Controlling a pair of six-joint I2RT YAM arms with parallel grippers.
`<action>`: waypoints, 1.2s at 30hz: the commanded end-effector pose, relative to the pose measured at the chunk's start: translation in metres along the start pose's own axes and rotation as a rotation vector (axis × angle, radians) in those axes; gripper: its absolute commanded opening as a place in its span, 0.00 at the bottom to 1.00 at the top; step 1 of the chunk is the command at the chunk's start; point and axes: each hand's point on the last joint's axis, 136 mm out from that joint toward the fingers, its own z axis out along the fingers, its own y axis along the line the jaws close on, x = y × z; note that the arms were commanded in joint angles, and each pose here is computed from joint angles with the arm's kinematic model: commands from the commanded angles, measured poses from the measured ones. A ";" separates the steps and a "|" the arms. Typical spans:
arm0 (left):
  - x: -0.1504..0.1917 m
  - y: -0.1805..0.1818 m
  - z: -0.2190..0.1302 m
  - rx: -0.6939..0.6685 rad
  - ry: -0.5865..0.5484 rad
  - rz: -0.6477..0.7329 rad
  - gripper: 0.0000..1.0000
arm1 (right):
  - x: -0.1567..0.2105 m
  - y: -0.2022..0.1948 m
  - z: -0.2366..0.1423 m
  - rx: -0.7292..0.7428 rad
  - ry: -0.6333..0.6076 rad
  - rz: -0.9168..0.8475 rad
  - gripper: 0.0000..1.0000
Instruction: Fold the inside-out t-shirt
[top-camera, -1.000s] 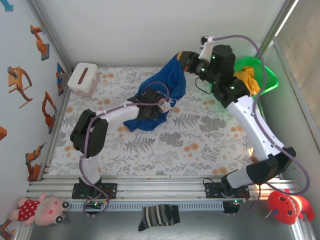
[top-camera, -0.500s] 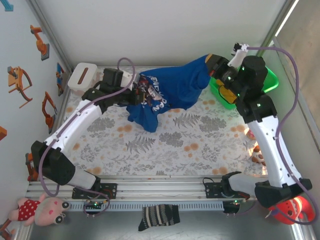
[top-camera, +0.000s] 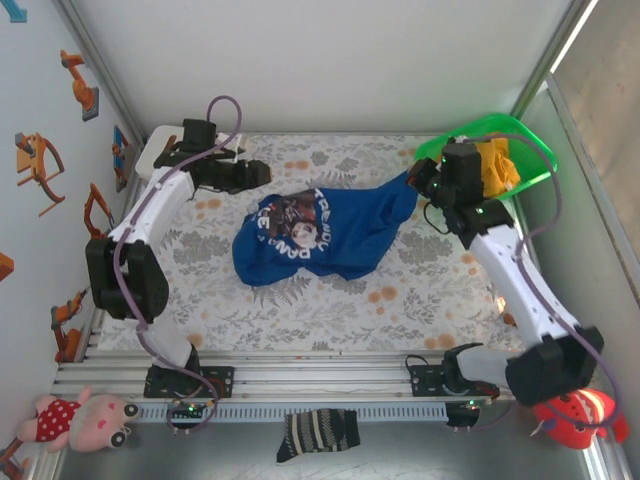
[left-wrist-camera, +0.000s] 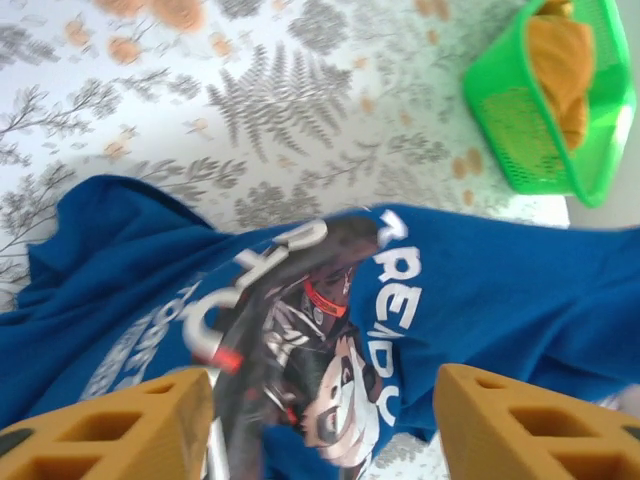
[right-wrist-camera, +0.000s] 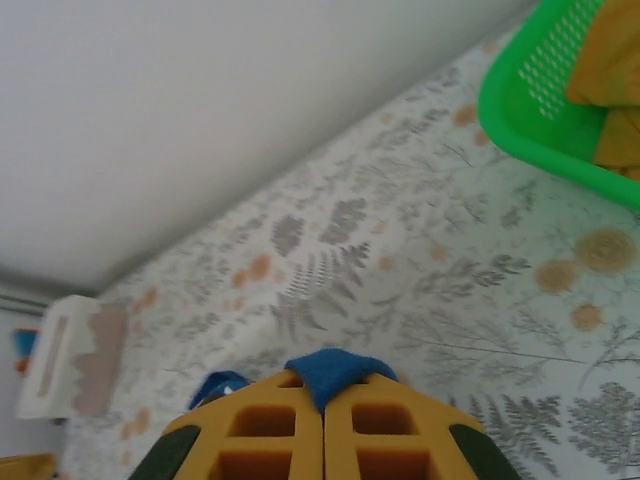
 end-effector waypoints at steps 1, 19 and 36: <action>-0.003 0.004 -0.003 -0.041 -0.010 -0.035 0.65 | -0.004 -0.008 0.036 0.002 0.053 -0.110 0.41; 0.138 0.034 -0.002 -0.363 0.034 -0.021 0.81 | 0.228 0.051 0.034 -0.185 0.625 -0.630 0.59; 0.135 0.011 0.069 -0.586 0.159 0.605 0.87 | 0.230 0.011 0.037 -0.016 0.601 -0.542 0.58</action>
